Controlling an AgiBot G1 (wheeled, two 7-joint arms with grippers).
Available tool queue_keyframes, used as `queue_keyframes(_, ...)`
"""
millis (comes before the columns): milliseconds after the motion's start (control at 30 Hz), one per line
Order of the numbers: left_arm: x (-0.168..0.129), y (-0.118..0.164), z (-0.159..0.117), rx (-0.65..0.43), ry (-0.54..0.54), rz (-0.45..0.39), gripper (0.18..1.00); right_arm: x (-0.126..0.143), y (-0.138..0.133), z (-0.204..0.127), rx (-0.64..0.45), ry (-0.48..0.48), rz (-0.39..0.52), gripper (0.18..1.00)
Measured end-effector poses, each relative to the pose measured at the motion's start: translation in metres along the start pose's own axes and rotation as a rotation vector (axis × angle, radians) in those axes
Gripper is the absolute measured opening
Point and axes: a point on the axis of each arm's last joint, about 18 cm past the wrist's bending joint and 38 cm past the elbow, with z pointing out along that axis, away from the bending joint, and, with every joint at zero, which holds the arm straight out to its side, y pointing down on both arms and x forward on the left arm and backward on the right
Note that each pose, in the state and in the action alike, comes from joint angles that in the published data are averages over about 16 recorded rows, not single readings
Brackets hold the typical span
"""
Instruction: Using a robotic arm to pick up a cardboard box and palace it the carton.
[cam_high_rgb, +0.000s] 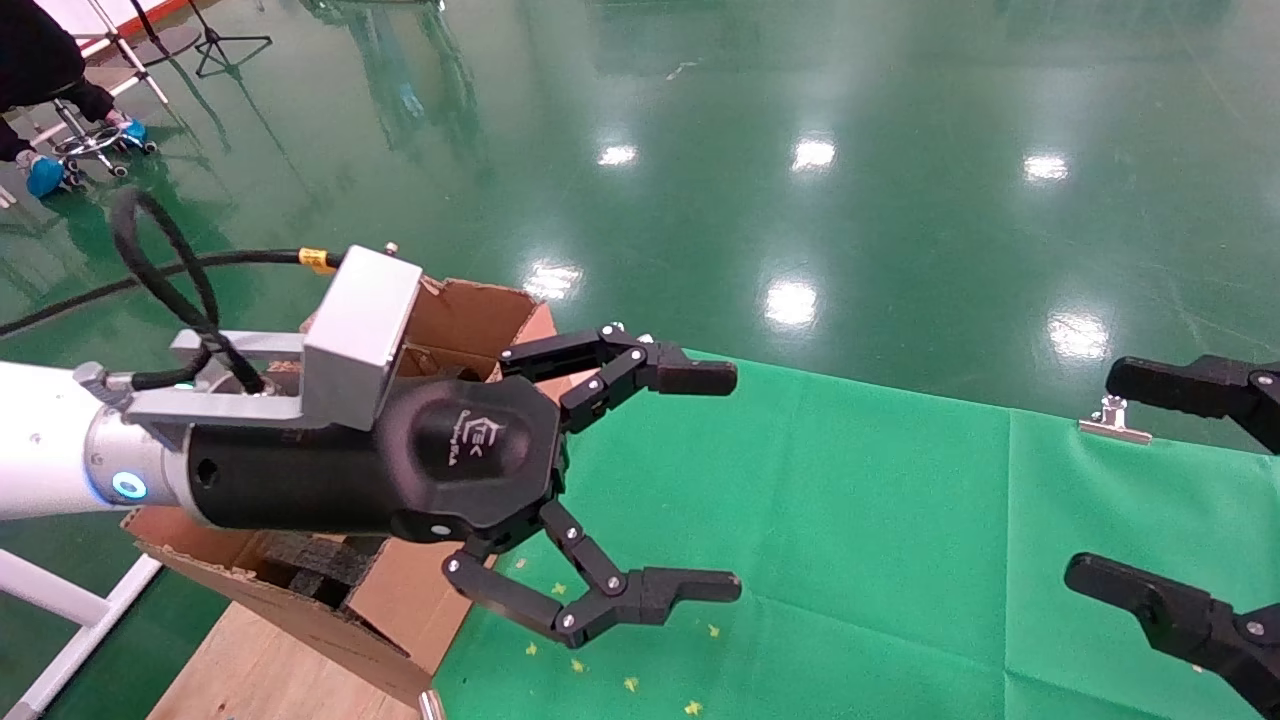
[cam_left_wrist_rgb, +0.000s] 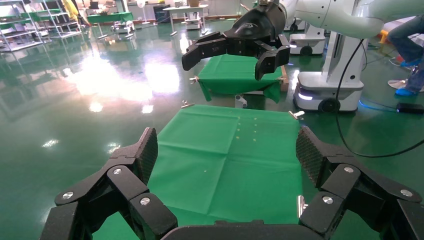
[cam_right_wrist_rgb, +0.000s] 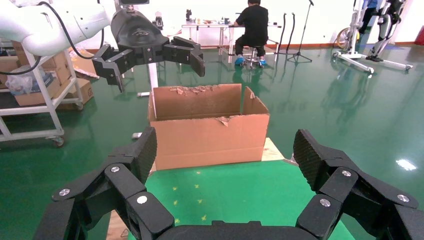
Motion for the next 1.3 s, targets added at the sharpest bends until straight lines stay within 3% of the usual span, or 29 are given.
queue_keyframes(1300, -0.0002, 0.0001, 0.0, -0.001, 0.0, 0.0, 1.001, 0.0, 0.0, 0.0, 0.0, 0.0, 0.0, 1.001)
